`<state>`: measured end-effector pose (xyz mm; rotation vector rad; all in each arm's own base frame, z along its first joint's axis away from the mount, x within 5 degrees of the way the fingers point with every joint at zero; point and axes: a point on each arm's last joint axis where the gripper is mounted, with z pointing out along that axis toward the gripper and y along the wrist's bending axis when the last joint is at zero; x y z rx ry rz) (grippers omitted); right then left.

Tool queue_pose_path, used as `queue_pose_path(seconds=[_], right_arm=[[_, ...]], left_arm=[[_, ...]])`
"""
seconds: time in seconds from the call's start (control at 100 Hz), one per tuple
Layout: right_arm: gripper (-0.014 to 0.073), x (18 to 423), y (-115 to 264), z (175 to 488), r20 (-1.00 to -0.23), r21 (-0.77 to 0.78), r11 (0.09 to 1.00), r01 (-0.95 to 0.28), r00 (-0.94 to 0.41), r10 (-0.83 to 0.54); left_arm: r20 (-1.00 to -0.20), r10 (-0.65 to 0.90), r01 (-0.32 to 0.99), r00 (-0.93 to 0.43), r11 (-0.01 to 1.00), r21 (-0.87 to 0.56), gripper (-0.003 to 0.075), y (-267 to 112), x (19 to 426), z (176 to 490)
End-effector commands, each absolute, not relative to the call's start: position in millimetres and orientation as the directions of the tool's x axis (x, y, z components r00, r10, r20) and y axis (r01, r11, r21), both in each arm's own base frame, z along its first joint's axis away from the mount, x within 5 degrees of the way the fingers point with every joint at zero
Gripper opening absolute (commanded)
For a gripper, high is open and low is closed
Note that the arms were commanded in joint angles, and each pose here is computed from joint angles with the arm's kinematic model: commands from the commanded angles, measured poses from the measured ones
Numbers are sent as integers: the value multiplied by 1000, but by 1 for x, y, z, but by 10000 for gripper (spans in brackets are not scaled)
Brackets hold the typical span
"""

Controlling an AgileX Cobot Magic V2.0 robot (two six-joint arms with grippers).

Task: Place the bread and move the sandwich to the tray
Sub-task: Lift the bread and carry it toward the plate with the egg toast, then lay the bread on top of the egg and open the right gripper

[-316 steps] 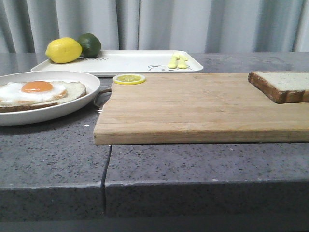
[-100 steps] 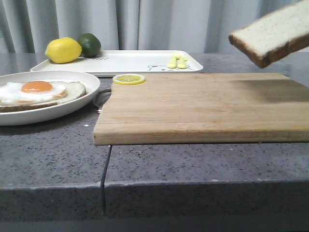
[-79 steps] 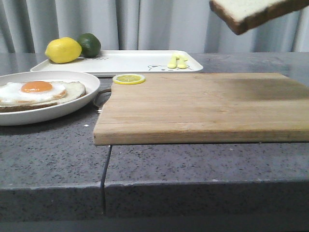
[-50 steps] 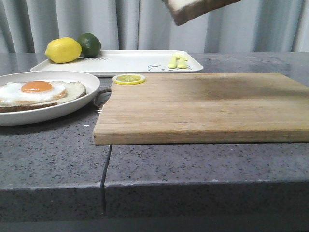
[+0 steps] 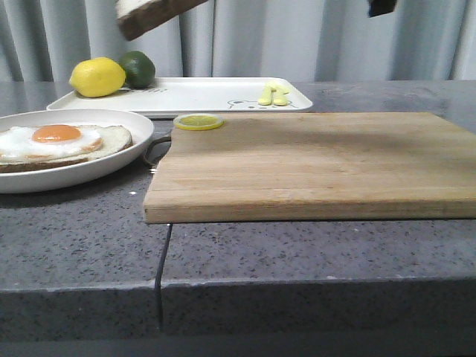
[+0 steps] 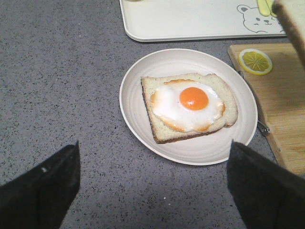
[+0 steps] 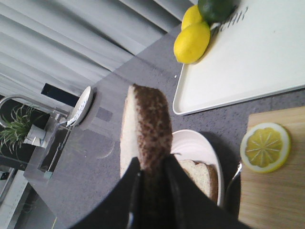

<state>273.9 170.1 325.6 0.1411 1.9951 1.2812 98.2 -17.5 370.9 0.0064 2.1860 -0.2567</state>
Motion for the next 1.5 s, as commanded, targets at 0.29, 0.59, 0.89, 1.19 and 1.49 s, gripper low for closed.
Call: queue_pose_path(seconds=[0.29, 0.59, 0.89, 1.19, 1.49], right_arm=[[-59, 293, 244, 322, -361, 908, 376, -184, -801, 478], [-59, 299, 281, 299, -306, 915, 381, -132, -843, 442], [-59, 301, 290, 282, -291, 908, 404, -108, -858, 423], [-56, 303, 294, 269, -275, 904, 417, -91, -871, 407], [125, 301, 293, 265, -304, 891, 438, -116, -870, 388]], left_arm=[[-850, -110, 116, -515, 974, -197, 585, -19, 101, 385], [-850, -110, 116, -515, 974, -197, 585, -19, 101, 385], [-850, -110, 116, -515, 974, -197, 585, -19, 101, 385], [-850, -110, 116, -515, 974, -197, 584, -19, 101, 385], [-850, -110, 116, -515, 974, -197, 585, -19, 101, 385]])
